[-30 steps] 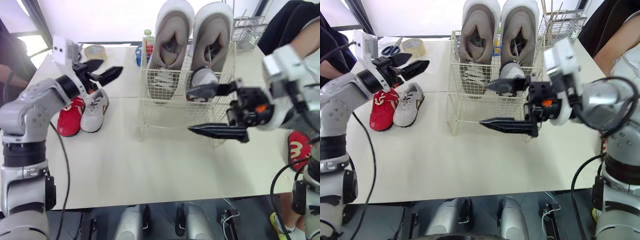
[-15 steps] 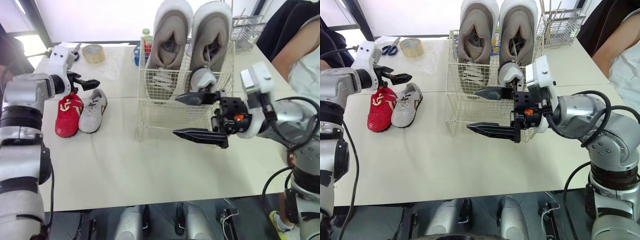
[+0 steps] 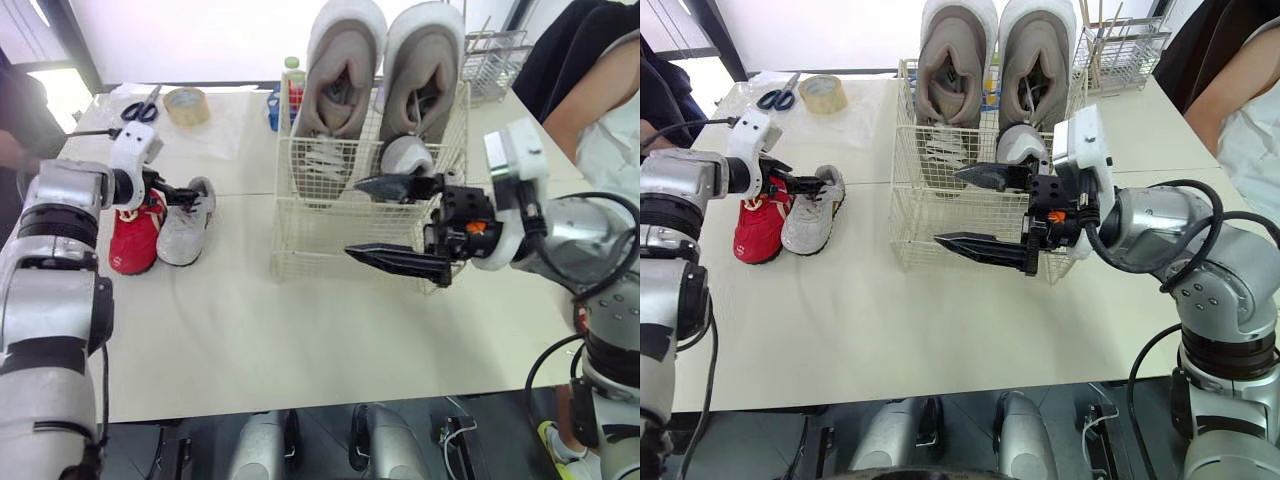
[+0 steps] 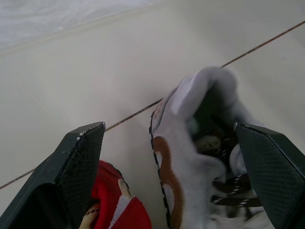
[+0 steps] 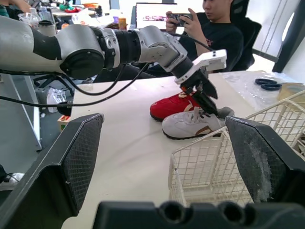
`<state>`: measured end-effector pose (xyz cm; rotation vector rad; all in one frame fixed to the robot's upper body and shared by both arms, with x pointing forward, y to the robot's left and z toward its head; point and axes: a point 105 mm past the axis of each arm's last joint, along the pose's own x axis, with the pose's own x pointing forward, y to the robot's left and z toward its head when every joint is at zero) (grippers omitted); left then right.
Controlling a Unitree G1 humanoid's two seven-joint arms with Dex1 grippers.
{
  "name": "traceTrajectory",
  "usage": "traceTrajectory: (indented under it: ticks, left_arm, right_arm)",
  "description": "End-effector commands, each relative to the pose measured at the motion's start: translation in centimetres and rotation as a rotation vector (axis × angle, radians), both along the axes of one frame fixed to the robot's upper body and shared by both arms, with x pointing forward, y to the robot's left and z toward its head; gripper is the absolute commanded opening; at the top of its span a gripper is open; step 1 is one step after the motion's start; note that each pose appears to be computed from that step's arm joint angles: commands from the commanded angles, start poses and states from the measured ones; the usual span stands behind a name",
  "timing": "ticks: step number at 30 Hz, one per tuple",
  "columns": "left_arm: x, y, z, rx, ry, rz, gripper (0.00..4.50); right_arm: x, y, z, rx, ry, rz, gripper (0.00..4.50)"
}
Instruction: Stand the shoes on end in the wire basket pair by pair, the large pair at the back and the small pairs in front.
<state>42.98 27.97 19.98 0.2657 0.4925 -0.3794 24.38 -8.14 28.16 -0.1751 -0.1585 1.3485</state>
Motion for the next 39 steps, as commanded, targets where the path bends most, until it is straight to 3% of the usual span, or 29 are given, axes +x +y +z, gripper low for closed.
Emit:
traceTrajectory:
  ticks: [1,10,14,20,25,30,33,36,39]
  left_arm:
    - [0.4,-0.2,1.6,0.008,-0.047,-0.006,4.5]
    - [0.8,-1.1,-0.2,0.023,-0.007,-0.003,4.5]
    - [0.5,-0.6,-1.4,0.031,0.022,0.018,3.2]
    - [0.0,0.6,-3.1,0.019,0.058,0.067,0.16]
    - [0.0,0.8,-2.8,-0.023,0.036,0.091,0.05]
    - [1.5,-0.5,2.9,-0.201,-0.203,0.088,0.05]
    - [1.8,-2.0,7.9,-0.328,-0.422,0.033,0.05]
    - [0.8,-3.1,11.9,-0.429,-0.611,0.007,0.05]
    - [-2.4,-4.5,16.9,-0.534,-0.877,-0.01,0.05]
  right_arm:
    - [-0.2,-0.1,0.8,0.011,-0.047,-0.005,4.41]
    - [0.0,-0.1,0.7,-0.002,-0.048,-0.006,4.41]
    - [0.1,-0.1,0.6,-0.005,-0.054,-0.011,4.5]
    - [0.1,-0.1,0.7,-0.005,-0.061,-0.017,4.5]
    - [0.2,-0.1,0.7,-0.005,-0.065,-0.019,4.5]
    - [0.3,-0.3,0.7,-0.006,-0.065,-0.025,4.5]
    - [0.1,-0.5,0.8,0.009,-0.053,-0.039,4.5]
    - [-0.1,-1.2,0.7,0.017,-0.039,-0.071,4.5]
    - [-0.5,-2.1,1.0,0.041,-0.016,-0.108,4.5]
